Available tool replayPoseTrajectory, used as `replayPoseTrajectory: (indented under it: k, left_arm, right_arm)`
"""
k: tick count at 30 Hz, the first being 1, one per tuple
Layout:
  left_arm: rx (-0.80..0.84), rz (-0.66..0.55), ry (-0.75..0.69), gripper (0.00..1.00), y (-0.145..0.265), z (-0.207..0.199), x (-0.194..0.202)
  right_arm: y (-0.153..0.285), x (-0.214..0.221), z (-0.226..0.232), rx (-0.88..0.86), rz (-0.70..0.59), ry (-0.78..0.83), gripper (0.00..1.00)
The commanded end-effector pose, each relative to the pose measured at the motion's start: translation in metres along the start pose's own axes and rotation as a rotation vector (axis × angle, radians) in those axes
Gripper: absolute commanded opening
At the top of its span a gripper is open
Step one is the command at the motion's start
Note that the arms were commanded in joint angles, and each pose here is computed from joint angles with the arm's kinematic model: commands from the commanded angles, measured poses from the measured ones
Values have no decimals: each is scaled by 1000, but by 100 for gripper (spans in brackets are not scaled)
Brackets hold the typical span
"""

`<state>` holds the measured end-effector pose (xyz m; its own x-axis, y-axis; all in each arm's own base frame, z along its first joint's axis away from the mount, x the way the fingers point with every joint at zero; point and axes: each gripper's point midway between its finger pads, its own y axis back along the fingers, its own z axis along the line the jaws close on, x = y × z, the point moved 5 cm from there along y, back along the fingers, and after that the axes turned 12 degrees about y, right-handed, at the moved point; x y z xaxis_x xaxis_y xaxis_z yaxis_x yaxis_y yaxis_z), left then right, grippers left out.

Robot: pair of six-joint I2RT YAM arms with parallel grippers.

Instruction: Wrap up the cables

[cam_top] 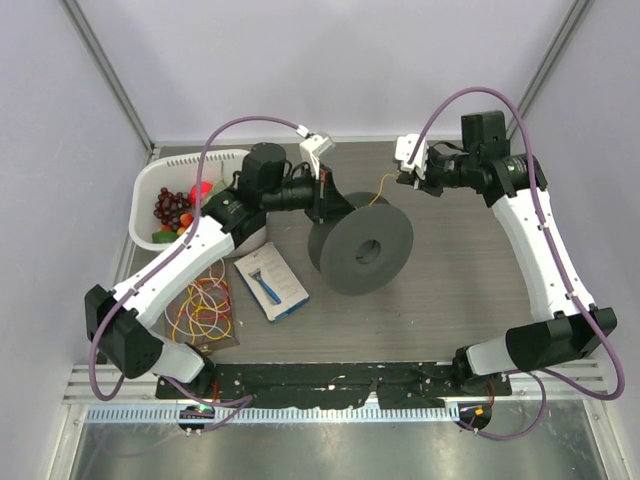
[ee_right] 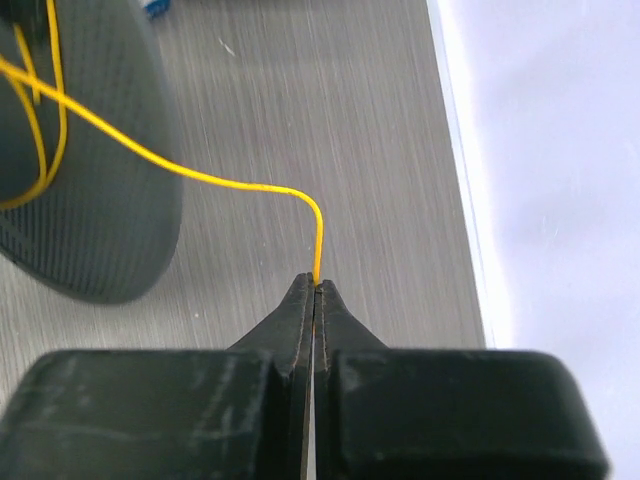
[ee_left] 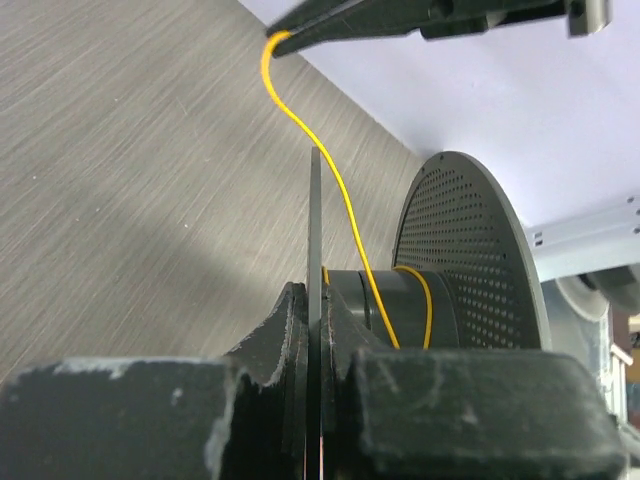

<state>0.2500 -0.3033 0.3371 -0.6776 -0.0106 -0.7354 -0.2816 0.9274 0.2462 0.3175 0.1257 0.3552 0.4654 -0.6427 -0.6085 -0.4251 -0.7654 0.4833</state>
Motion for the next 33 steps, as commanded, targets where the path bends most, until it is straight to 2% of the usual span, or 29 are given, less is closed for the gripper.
replayPoseTrajectory:
  k: [1,10,14,20,26,33]
  left_arm:
    - [131,-148,48,0,24,-26,-41]
    - [156,-343,338,0,47,4,-100]
    - [196,-423,482,0,49,16,-122]
    - [208,-565,583,0,53,25,-153]
    - [78,-634,713,0,42,48,-170]
    - [-104,-714,847,0,16,97,-179]
  right_arm:
    - [12,20,-7,45,5,9,1]
    - [18,57,7,38,16,-122,1]
    - [13,51,10,57,-48,-201,1]
    - [13,23,5,173,-207,-388,1]
    - [12,-17,2,294,-381,-521,1]
    - [9,-11,-3,468,-489,-822,1]
